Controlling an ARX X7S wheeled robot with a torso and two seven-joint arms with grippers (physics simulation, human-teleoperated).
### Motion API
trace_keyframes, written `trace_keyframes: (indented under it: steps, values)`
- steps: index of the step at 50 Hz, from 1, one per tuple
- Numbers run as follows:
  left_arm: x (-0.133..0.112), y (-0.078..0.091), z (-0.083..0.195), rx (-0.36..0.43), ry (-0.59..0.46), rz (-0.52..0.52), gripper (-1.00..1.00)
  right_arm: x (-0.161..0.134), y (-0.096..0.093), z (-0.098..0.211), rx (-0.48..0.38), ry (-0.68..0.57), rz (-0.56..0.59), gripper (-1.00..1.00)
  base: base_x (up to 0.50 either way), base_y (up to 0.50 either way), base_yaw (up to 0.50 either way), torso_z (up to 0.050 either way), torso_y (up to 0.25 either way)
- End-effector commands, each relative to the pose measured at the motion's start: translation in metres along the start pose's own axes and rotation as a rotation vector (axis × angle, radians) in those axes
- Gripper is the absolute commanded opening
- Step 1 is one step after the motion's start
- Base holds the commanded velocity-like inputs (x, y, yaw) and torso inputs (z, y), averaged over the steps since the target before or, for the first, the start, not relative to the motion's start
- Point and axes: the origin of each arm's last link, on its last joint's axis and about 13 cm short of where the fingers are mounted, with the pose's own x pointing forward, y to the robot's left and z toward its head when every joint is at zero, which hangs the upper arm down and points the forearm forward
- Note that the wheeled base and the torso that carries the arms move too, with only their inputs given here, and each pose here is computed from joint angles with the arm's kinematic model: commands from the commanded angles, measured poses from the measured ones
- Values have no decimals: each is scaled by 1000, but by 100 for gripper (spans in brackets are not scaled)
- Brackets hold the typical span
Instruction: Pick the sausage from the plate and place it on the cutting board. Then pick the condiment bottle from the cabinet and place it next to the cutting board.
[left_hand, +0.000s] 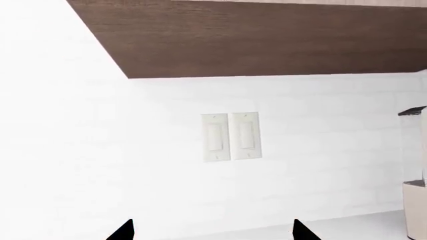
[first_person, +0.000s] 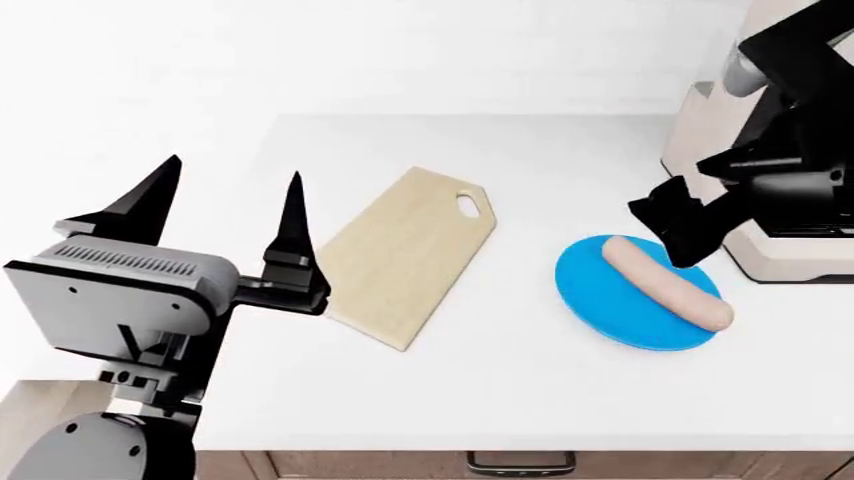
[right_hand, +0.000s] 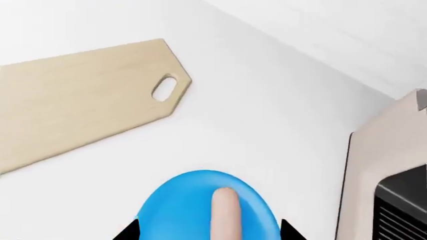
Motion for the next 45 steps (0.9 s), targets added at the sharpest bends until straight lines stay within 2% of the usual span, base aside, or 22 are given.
trace_keyframes:
  steps: [1,16,45]
  values:
    - [-1,0,2,-1,-8,-5,100,21,-12,-24,115,68,-5,100,0,0,0,0,0]
    - [-2,0,5,24,-21,2,100,48,-27,-39,158,81,-27,100,0,0,0,0,0]
    - [-2,0,3,25,-13,1,100,78,-22,-64,150,119,2,100,0,0,0,0,0]
